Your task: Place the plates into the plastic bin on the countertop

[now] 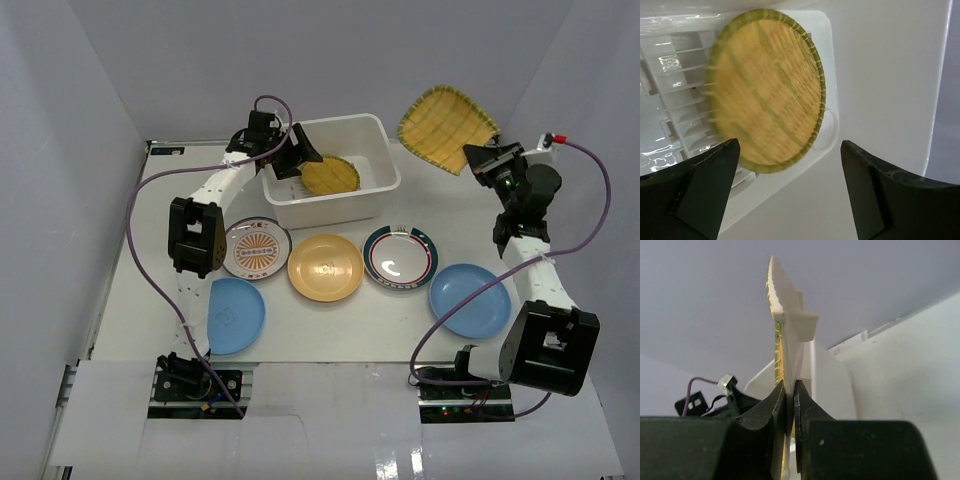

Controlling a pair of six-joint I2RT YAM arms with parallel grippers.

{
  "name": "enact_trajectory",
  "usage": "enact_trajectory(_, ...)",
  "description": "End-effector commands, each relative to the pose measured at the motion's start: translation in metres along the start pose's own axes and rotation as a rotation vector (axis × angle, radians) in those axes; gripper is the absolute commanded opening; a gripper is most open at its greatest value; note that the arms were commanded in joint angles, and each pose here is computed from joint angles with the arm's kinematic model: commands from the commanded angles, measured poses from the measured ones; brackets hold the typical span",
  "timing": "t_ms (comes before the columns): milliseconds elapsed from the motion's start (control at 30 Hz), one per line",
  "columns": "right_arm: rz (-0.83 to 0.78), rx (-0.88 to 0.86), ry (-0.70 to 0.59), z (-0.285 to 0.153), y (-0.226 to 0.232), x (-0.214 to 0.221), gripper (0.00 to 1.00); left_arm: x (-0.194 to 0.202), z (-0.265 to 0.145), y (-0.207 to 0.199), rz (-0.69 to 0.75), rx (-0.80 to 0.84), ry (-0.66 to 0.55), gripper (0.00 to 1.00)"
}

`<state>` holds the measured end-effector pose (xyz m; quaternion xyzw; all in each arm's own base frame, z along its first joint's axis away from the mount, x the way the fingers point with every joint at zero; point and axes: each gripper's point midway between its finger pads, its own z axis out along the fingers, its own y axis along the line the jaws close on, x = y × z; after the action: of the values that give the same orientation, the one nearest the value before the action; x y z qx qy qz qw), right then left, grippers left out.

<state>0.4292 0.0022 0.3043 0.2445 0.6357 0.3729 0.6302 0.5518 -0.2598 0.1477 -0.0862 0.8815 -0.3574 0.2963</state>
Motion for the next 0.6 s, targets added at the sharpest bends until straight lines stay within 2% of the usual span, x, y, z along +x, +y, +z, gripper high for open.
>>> enact_trajectory(0, -0.16, -0.196, 0.073, 0.012, 0.085, 0.003, 0.08, -0.028, -0.038, -0.053, 0.056, 0.118, -0.064, 0.94)
enact_trajectory(67, -0.188, -0.22, 0.164, 0.023, 0.1, 0.031, 0.08, -0.039, -0.055, -0.075, 0.088, 0.174, -0.097, 0.96)
enact_trajectory(133, -0.206, -0.25, 0.167, 0.031, 0.12, 0.033, 0.08, -0.055, -0.086, -0.108, 0.128, 0.251, -0.164, 0.97)
enact_trajectory(167, -0.193, -0.267, 0.216, 0.037, 0.128, 0.056, 0.08, -0.061, -0.097, -0.121, 0.132, 0.28, -0.189, 0.97)
enact_trajectory(200, -0.189, -0.269, 0.229, 0.041, 0.131, 0.062, 0.08, -0.065, -0.109, -0.132, 0.149, 0.307, -0.215, 0.98)
enact_trajectory(233, -0.192, -0.291, 0.229, 0.045, 0.144, 0.062, 0.08, -0.076, -0.136, -0.152, 0.178, 0.341, -0.275, 0.98)
enact_trajectory(300, -0.19, -0.283, 0.293, 0.056, 0.145, 0.087, 0.08, -0.084, -0.163, -0.163, 0.218, 0.346, -0.337, 0.98)
enact_trajectory(333, -0.202, -0.304, 0.292, 0.06, 0.158, 0.086, 0.08, -0.092, -0.199, -0.178, 0.248, 0.351, -0.419, 0.98)
enact_trajectory(400, -0.225, -0.288, 0.365, 0.07, 0.157, 0.116, 0.08, -0.086, -0.211, -0.16, 0.253, 0.292, -0.453, 0.98)
enact_trajectory(433, -0.237, -0.31, 0.365, 0.075, 0.17, 0.116, 0.08, -0.089, -0.249, -0.169, 0.272, 0.295, -0.539, 0.98)
enact_trajectory(467, -0.239, -0.313, 0.42, 0.082, 0.169, 0.14, 0.08, -0.085, -0.257, -0.161, 0.27, 0.27, -0.553, 0.98)
enact_trajectory(500, -0.253, -0.301, 0.456, 0.086, 0.166, 0.152, 0.08, -0.07, -0.246, -0.13, 0.255, 0.205, -0.522, 0.98)
enact_trajectory(533, -0.26, -0.297, 0.477, 0.09, 0.167, 0.162, 0.08, -0.064, -0.251, -0.119, 0.253, 0.174, -0.53, 0.98)
enact_trajectory(567, -0.263, -0.305, 0.511, 0.097, 0.17, 0.181, 0.08, -0.057, -0.271, -0.116, 0.258, 0.153, -0.566, 0.98)
